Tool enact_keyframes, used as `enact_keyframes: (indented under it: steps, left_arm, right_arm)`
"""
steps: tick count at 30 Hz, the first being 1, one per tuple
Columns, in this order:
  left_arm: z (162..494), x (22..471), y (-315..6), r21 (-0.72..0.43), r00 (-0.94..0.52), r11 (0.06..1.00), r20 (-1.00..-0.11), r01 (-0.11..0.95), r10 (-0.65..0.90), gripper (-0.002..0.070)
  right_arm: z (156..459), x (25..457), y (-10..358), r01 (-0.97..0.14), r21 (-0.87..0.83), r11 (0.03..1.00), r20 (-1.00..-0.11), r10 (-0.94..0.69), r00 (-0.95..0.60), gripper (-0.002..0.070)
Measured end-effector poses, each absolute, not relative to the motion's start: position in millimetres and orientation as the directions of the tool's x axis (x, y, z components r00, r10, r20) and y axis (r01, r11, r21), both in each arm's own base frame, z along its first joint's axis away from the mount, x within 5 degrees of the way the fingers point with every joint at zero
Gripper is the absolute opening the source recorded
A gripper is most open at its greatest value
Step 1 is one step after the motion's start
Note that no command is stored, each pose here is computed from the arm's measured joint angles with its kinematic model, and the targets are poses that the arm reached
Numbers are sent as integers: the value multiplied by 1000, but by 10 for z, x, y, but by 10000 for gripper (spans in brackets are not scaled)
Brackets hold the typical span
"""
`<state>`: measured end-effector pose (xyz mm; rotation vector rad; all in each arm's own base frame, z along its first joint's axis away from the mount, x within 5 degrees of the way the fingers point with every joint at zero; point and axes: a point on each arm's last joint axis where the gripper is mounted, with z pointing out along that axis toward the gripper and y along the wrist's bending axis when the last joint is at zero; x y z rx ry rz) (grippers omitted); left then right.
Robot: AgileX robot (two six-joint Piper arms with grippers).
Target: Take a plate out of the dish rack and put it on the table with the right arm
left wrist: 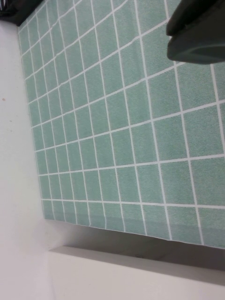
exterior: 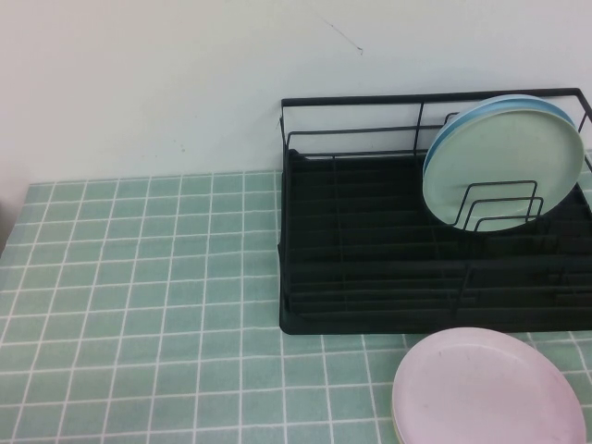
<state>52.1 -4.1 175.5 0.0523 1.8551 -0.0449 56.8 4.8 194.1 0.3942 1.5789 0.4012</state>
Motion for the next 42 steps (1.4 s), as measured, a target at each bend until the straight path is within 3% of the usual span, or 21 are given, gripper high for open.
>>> enact_keyframes:
  steps: [10,18,32,42]
  left_arm:
    - [1755,521,-41,-4,-281,998,-960,59,13,-4]
    - [1755,521,-41,-4,-281,998,-960,59,13,-4]
    - [1755,521,-41,-4,-281,998,-960,59,13,-4]
    - [1755,521,-41,-4,-281,998,-960,59,13,-4]
  right_arm:
    - [1864,553,169,-54,535,843,-834,516,-193,-1]
    - [2218,723,227,-100,416,904,-862,358,-358,-1]
    - [2922,1965,166,-270,165,949,-836,-11,-548,-1]
    - [3218,2946,133,-464,11,886,-834,-248,-492,1]
